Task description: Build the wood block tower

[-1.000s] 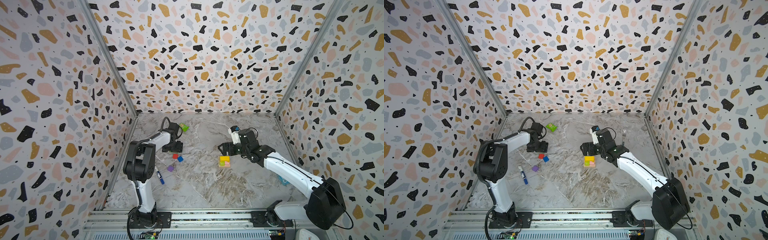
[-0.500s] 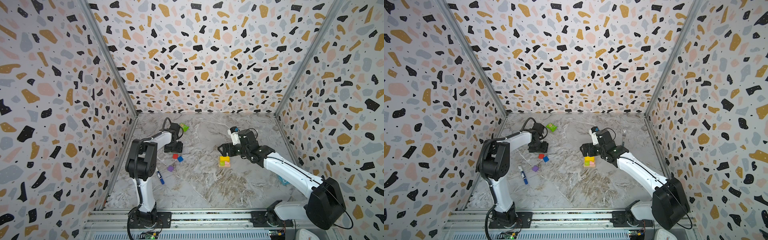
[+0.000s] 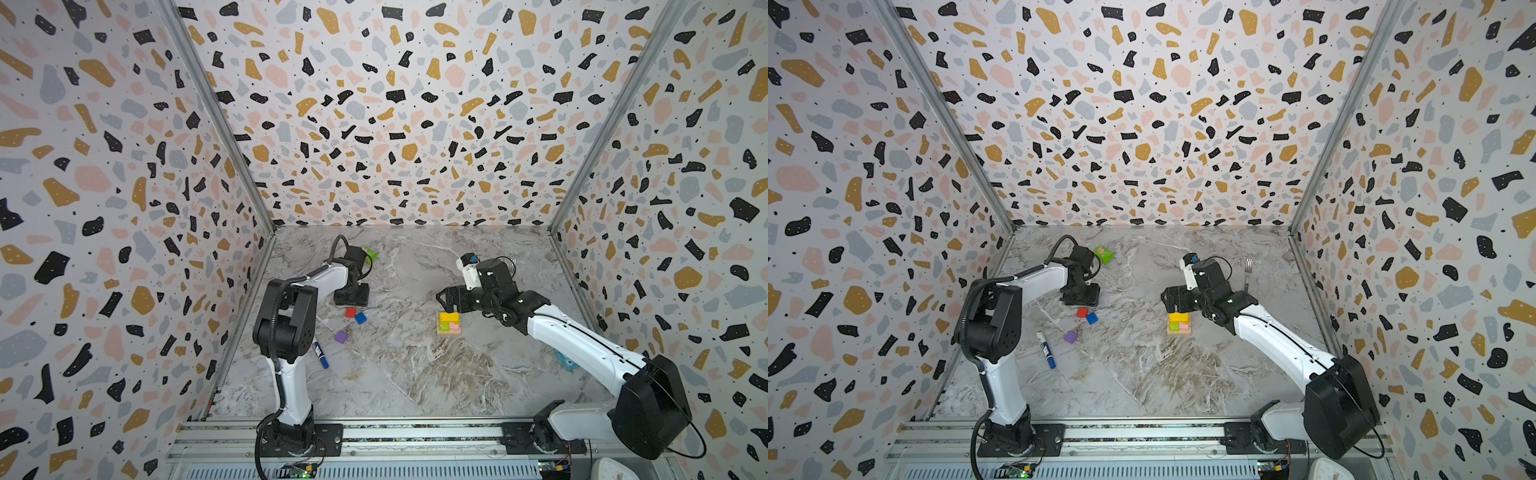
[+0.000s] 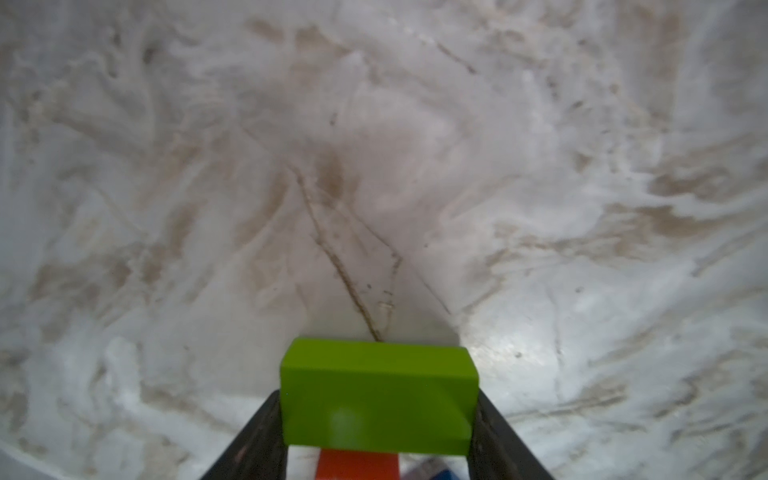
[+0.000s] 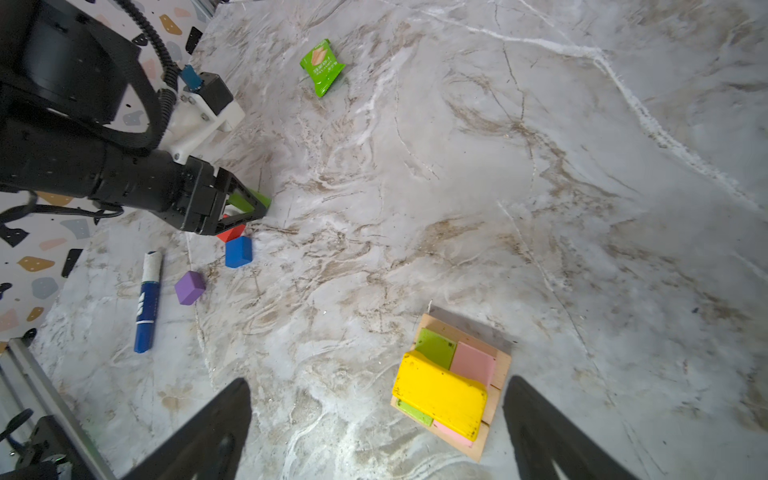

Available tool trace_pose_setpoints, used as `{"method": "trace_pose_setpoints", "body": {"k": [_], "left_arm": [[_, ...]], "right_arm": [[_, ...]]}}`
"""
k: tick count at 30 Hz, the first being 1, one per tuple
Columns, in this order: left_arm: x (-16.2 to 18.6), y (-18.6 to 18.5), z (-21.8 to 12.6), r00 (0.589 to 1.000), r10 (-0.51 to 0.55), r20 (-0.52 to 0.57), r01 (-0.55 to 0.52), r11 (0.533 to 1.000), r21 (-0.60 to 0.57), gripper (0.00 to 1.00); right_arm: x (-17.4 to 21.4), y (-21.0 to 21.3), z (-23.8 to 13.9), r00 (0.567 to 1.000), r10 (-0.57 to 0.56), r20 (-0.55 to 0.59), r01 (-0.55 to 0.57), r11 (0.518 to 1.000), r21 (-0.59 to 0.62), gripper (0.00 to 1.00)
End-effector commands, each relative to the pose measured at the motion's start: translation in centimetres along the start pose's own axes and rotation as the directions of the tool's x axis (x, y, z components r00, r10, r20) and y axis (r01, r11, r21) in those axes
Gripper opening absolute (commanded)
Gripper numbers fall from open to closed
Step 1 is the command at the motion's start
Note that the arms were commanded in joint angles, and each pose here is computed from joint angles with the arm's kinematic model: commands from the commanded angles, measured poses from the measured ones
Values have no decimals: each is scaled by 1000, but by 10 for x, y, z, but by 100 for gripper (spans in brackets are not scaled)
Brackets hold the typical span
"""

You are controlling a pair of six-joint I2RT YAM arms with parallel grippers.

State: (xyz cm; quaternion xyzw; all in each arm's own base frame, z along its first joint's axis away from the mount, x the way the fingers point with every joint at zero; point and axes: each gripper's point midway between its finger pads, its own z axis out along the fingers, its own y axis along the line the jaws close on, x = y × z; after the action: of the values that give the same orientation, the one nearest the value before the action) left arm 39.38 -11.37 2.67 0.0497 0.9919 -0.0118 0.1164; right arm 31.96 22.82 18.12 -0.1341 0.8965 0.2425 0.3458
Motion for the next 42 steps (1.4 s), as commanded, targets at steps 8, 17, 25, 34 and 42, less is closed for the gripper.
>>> {"method": "trace_pose_setpoints", "body": {"k": [8,17,25,34,42], "left_arm": [[17,-52,-45,996,45,75,-51,995,83,59],[46,-104,-50,993,69,92,-80,989,122,59],[75,-155,-30,988,140,72,-150,977,155,59],[82,-163,-9,985,165,44,-170,974,148,62],[79,-162,-12,983,174,57,-180,974,136,76]], "right_arm": [[-13,-16,-21,998,16,62,-20,997,73,98],[-11,-21,-22,997,31,66,-37,996,84,98],[-5,-26,-23,997,44,62,-50,994,95,98],[2,-28,-26,997,50,56,-55,994,93,100],[4,-24,-28,998,54,45,-58,995,81,99]]}}
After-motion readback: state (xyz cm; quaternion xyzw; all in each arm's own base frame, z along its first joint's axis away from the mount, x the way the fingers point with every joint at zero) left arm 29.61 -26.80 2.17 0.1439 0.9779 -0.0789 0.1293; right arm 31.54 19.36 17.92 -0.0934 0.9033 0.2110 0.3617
